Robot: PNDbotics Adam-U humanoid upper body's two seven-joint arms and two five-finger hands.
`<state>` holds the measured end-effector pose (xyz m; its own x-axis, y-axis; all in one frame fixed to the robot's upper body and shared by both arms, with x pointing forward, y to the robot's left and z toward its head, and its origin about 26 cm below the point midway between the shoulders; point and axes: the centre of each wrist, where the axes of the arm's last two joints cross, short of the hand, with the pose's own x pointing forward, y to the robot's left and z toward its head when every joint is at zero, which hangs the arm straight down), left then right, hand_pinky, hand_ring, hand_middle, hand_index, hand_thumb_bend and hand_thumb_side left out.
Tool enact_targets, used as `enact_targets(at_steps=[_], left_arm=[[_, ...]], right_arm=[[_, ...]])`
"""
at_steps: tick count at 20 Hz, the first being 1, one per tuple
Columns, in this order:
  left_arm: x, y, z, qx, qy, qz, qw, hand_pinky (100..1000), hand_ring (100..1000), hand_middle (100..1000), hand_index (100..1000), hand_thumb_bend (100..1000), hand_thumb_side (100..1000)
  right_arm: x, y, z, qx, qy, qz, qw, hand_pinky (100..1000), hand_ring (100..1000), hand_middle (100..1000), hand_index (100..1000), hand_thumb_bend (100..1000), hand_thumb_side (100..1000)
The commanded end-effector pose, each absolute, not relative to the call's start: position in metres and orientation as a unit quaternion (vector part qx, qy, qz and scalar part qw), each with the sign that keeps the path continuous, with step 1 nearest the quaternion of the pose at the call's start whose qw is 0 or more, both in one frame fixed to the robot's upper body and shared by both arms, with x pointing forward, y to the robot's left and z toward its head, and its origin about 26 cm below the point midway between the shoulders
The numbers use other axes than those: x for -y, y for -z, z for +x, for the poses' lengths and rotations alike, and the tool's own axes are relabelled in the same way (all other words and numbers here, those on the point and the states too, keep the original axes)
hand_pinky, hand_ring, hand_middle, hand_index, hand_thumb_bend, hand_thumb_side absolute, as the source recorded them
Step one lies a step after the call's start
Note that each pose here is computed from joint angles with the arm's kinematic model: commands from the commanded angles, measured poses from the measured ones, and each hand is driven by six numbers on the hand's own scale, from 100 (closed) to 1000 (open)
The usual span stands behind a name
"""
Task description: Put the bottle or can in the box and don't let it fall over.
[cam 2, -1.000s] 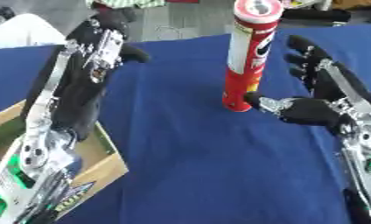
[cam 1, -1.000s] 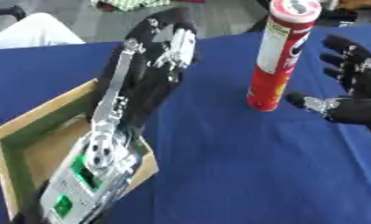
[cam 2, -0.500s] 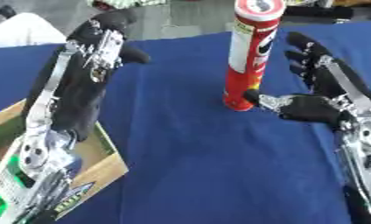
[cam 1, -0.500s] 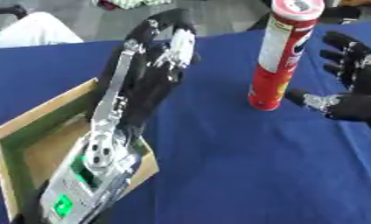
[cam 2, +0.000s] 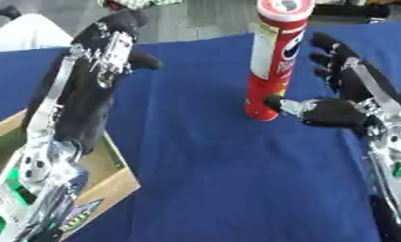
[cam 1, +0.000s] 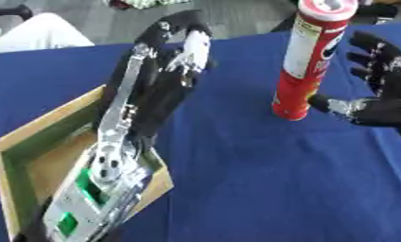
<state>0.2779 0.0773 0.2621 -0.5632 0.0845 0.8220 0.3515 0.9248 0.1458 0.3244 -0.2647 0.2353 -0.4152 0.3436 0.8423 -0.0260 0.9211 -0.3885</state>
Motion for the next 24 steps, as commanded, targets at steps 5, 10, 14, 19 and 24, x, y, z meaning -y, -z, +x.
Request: enact_targets(at_steps=[5, 10, 14, 19, 24], left_arm=[[-0.078, -0.273, 0.274, 0.879, 0.146, -0.120, 0.437, 801, 552, 813, 788, 100, 538], [-0.078, -0.274, 0.275, 0.880, 0.147, -0.118, 0.436, 805, 550, 809, 782, 100, 533], [-0.076, -0.276, 0.279, 0.881, 0.150, -0.112, 0.435, 805, 550, 809, 782, 100, 533], [-0.076, -0.275, 0.280, 0.881, 0.151, -0.111, 0.434, 805, 549, 809, 781, 100, 532], [-0.073, -0.278, 0.285, 0.882, 0.155, -0.094, 0.435, 806, 546, 799, 769, 100, 516]], right_arm=[[0.266, -0.242, 0.327, 0.825, -0.167, -0.101, 0.530, 1000, 1000, 1000, 1000, 690, 100], [0.268, -0.243, 0.328, 0.826, -0.163, -0.102, 0.531, 1000, 1000, 1000, 1000, 711, 119], [0.270, -0.245, 0.329, 0.827, -0.151, -0.100, 0.533, 1000, 1000, 1000, 1000, 711, 119], [0.270, -0.245, 0.329, 0.827, -0.149, -0.099, 0.533, 1000, 1000, 1000, 1000, 713, 122], [0.268, -0.246, 0.335, 0.827, -0.120, -0.082, 0.543, 1000, 1000, 1000, 1000, 760, 167]])
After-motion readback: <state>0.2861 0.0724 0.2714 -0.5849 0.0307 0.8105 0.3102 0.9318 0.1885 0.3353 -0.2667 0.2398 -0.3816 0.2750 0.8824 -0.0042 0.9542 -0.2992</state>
